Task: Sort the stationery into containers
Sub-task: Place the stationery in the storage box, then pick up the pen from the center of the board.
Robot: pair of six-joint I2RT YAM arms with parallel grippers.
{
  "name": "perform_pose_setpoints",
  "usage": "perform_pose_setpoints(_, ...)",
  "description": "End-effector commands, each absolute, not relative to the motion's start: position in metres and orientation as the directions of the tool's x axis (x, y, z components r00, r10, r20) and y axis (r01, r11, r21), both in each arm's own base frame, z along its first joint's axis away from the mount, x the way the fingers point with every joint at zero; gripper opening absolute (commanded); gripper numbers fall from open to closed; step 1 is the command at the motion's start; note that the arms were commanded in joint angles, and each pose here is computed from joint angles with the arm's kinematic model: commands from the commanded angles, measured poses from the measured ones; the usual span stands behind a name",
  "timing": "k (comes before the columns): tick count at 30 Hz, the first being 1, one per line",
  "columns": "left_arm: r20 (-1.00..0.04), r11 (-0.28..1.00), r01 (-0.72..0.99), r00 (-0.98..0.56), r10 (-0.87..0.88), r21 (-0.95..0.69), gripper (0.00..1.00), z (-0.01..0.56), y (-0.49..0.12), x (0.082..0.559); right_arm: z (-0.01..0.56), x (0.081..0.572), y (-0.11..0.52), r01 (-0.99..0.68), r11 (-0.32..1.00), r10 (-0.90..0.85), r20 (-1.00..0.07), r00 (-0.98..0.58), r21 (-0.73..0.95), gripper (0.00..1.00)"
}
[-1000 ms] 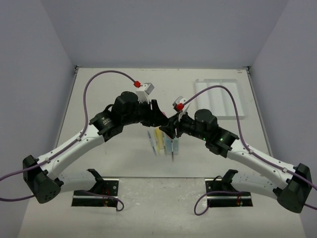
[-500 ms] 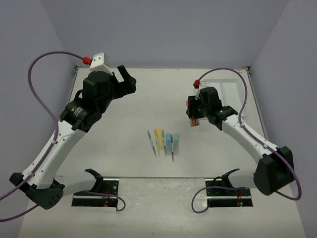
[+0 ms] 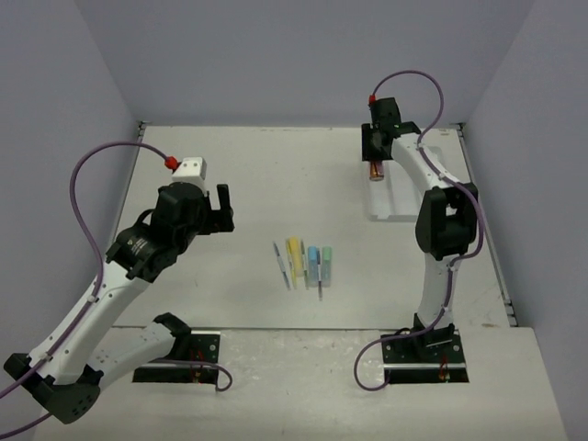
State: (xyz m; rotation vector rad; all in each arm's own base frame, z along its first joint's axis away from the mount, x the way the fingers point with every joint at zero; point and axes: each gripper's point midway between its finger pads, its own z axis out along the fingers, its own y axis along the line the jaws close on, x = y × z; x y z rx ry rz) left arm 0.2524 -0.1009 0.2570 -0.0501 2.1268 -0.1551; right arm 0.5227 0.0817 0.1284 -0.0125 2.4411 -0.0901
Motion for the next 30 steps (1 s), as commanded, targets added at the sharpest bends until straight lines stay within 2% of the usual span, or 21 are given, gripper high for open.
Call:
perform_pose_setpoints(1,-0.853,0.996,0.049,-0.519,-0.043,-0.080,1.00,0.256,-0.090,0.244,0.127,0.524,0.060,0.027,0.988,-0.072,-0.600,-0.797,-0.155,0.13)
perform_pose_setpoints(3,-0.848,0.996,0.047,-0.529,-0.039,-0.075,1.00,0.249,-0.089,0.242,0.125,0.524,0.059,0.033,0.988,-0.064,-0.599,-0.798,-0.150,0.15)
perform_pose_setpoints(6,-0.845,0.996,0.044,-0.533,-0.039,-0.074,1.00,0.240,-0.089,0.242,0.123,0.521,0.061,0.024,0.990,-0.062,-0.591,-0.804,-0.137,0.24)
perform_pose_setpoints(9,-0.834,0.998,0.039,-0.551,-0.027,-0.058,1.00,0.226,-0.089,0.243,0.129,0.515,0.063,0.026,0.992,-0.050,-0.591,-0.805,-0.120,0.47)
perform_pose_setpoints(13,-0.834,1.000,-0.010,-0.551,-0.030,-0.030,1.00,0.217,-0.080,0.245,0.155,0.506,0.065,0.035,0.995,-0.029,-0.619,-0.785,-0.091,0.62)
perform_pose_setpoints(17,-0.847,0.999,-0.010,-0.528,-0.051,-0.054,1.00,0.214,-0.083,0.247,0.191,0.486,0.073,0.069,0.996,0.016,-0.658,-0.753,-0.055,0.64)
perform_pose_setpoints(18,-0.846,0.998,-0.003,-0.530,-0.050,-0.057,1.00,0.208,-0.084,0.247,0.184,0.475,0.077,0.070,0.996,0.023,-0.646,-0.763,-0.047,0.70)
perform_pose_setpoints(20,-0.858,0.997,0.003,-0.509,-0.064,-0.076,1.00,0.210,-0.086,0.249,0.188,0.453,0.090,0.093,0.996,0.075,-0.651,-0.755,0.007,0.70)
perform_pose_setpoints(21,-0.860,0.997,-0.009,-0.506,-0.065,-0.070,1.00,0.211,-0.083,0.249,0.189,0.446,0.112,0.050,0.997,0.074,-0.656,-0.751,0.055,0.69)
perform_pose_setpoints(25,-0.864,0.997,-0.033,-0.498,-0.071,-0.063,1.00,0.209,-0.079,0.249,0.151,0.379,0.172,0.012,0.991,0.089,-0.594,-0.800,0.132,0.69)
perform_pose_setpoints(30,-0.861,0.997,-0.021,-0.504,-0.071,-0.070,1.00,0.207,-0.081,0.248,0.106,0.331,0.214,0.008,0.993,0.066,-0.507,-0.859,0.116,0.63)
